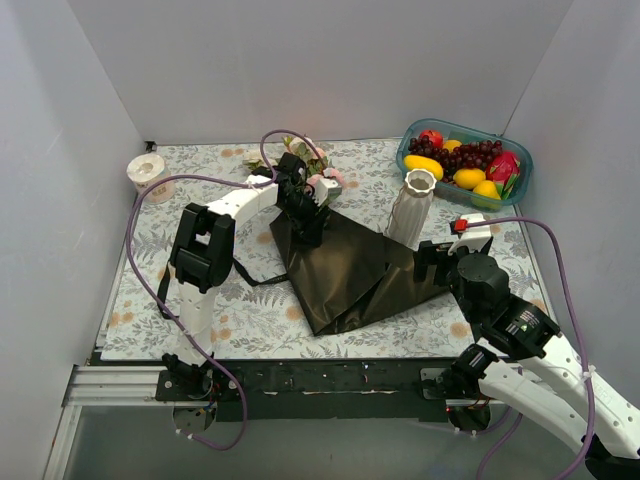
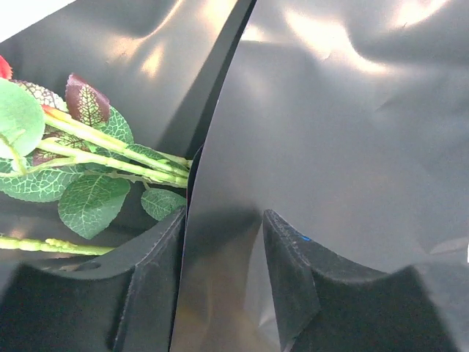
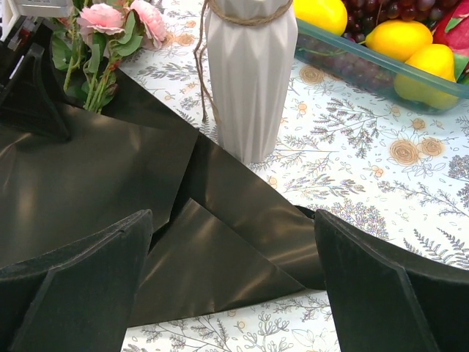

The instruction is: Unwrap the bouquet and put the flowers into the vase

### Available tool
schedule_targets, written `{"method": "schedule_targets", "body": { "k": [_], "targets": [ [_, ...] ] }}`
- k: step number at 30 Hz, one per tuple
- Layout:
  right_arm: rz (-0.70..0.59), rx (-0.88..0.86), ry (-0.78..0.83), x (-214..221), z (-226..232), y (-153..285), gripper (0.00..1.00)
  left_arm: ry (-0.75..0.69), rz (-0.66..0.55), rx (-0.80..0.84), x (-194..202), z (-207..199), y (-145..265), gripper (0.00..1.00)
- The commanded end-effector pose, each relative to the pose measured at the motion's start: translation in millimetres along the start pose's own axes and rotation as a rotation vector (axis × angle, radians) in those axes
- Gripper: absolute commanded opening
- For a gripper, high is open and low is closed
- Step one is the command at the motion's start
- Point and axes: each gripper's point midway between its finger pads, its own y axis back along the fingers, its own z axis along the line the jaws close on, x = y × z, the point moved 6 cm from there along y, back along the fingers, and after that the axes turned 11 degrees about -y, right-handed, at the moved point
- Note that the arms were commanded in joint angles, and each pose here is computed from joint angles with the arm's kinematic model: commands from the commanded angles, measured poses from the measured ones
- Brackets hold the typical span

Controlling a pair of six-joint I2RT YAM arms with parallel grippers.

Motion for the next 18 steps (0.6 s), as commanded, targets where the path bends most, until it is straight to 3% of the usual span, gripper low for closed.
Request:
{"method": "schedule_targets", "body": {
  "k": [1,2,5,6,12,18],
  "targets": [
    [-0.043,-0.024,-0.028,-8,5,1,0.98,-0.078,-0.090,-0.065,-33,-7,40,0.40],
    [-0.043,-0.024,-0.028,-9,5,1,0.98,-0.083,-0.096,-0.067,-35,-8,42,0.29],
    [-0.040,-0.024,-0.027,-10,5,1,0.98,-0.099,-0.113,-0.069,-44,-11,51,0.11],
    [-0.043,-0.025,-0.027,-11,6,1,0.98,-0.101,-0.117,-0.067,-45,-13,55,0.00],
    [-0.042,-0.037,-0.024,-13,8,1,0.97,-0.107,-0.138,-0.081,-43,-17,71,0.00],
    [-0.035,-0.053,-0.023,-12,10,0,0.97,-0.118,-0.265,-0.074,-47,-19,117,0.00]
  ]
}}
